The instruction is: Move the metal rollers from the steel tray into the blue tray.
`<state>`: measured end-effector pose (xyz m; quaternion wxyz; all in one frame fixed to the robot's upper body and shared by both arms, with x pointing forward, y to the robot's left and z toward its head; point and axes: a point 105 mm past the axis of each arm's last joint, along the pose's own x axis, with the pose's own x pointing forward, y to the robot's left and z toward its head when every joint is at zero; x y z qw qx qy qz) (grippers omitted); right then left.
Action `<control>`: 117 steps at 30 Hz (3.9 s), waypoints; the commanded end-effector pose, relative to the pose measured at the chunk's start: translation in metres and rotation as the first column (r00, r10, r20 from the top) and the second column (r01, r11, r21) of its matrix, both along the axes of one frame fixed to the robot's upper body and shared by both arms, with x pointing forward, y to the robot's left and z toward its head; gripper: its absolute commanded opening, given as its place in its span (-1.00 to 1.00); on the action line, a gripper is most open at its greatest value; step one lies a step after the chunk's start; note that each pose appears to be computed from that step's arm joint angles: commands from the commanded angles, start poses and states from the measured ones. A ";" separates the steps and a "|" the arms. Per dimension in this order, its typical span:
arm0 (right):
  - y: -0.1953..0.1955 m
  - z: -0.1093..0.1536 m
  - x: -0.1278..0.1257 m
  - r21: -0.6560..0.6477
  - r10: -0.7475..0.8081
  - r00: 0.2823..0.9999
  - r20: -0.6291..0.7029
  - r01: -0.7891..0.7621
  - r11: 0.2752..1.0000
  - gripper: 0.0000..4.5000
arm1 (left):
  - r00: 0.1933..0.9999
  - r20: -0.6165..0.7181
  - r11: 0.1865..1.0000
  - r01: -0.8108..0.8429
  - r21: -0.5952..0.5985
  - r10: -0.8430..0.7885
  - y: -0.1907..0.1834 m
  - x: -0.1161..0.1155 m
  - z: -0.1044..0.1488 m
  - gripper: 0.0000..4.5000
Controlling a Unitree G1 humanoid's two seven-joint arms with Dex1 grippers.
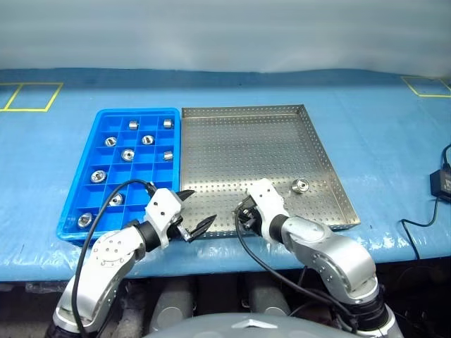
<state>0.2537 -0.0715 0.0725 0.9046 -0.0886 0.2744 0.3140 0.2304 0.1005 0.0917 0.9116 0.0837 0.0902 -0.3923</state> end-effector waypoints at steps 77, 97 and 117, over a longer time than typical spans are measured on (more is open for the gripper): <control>-0.041 0.014 0.028 0.177 -0.455 0.885 0.094 0.435 0.883 0.98 | 0.986 0.053 0.987 0.158 0.008 -0.159 -0.045 0.005 0.015 0.94; -0.026 0.021 0.011 0.073 -0.256 0.965 0.065 0.251 0.965 -0.62 | 0.994 0.072 0.996 0.082 -0.015 -0.081 -0.043 0.002 0.013 0.94; -0.030 0.040 0.027 0.076 -0.276 0.953 0.124 0.268 0.960 0.14 | 0.995 0.094 0.999 -0.015 -0.046 0.019 -0.030 0.003 0.020 0.94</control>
